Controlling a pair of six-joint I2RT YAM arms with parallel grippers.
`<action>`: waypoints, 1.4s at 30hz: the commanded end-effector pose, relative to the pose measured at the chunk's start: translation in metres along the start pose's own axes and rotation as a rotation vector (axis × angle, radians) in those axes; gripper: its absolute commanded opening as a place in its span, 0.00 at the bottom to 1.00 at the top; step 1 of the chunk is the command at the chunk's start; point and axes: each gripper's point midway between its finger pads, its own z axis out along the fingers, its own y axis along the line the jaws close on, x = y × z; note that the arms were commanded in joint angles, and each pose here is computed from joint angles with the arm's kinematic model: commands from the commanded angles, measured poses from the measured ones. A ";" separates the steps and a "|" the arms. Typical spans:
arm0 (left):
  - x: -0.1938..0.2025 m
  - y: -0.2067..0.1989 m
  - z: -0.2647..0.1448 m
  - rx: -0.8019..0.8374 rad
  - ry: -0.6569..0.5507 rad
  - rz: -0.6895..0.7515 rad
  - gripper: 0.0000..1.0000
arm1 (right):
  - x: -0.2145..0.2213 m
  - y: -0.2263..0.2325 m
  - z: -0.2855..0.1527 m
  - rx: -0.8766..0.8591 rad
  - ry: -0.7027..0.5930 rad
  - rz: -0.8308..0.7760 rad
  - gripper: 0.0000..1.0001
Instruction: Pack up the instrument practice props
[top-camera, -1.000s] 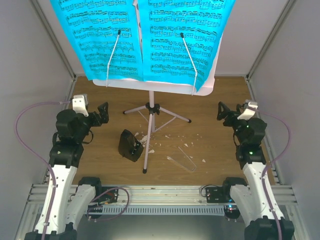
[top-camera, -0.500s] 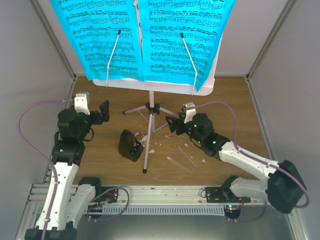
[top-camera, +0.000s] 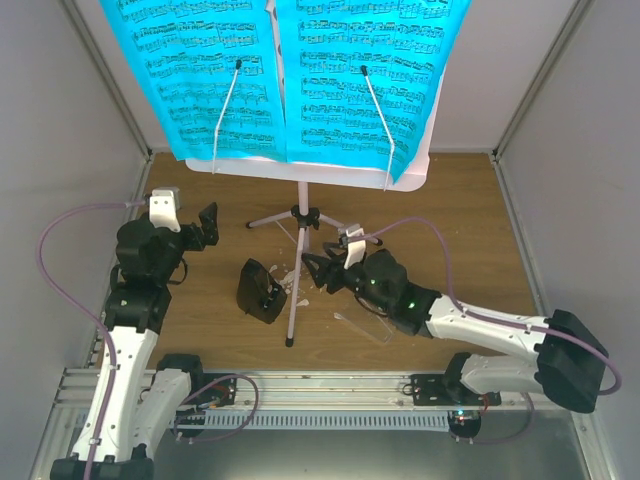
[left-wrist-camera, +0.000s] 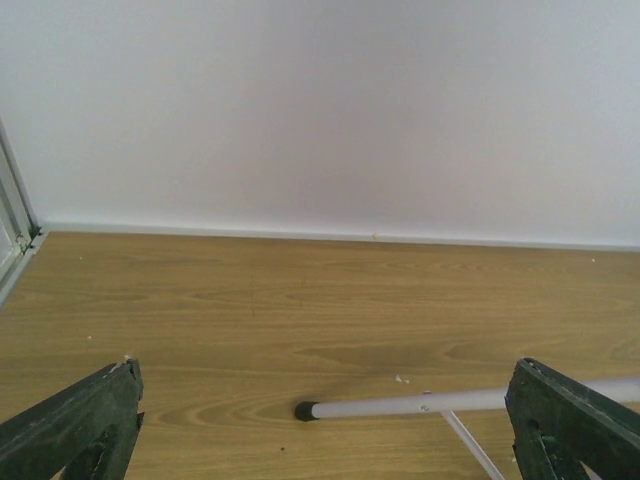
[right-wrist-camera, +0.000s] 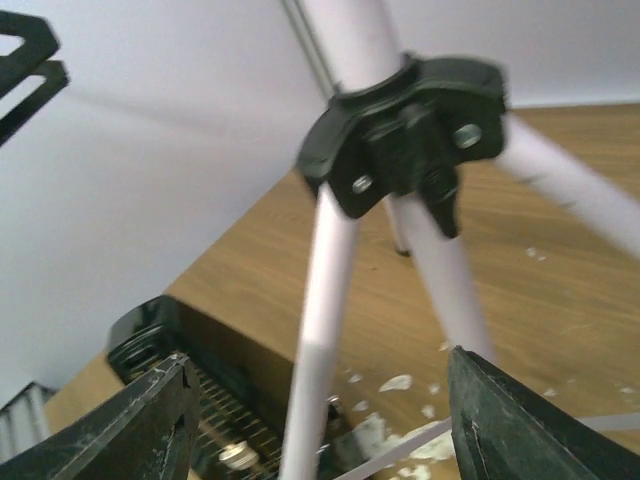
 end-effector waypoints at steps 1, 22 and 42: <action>-0.008 0.000 -0.002 -0.004 -0.046 0.013 0.99 | 0.001 0.016 0.002 -0.038 -0.048 0.064 0.67; -0.003 0.002 -0.002 -0.010 -0.038 0.010 0.99 | 0.027 0.018 0.065 0.033 0.017 0.162 0.34; -0.002 0.004 -0.002 -0.021 -0.035 0.006 0.99 | 0.027 -0.024 0.068 0.278 -0.006 0.264 0.01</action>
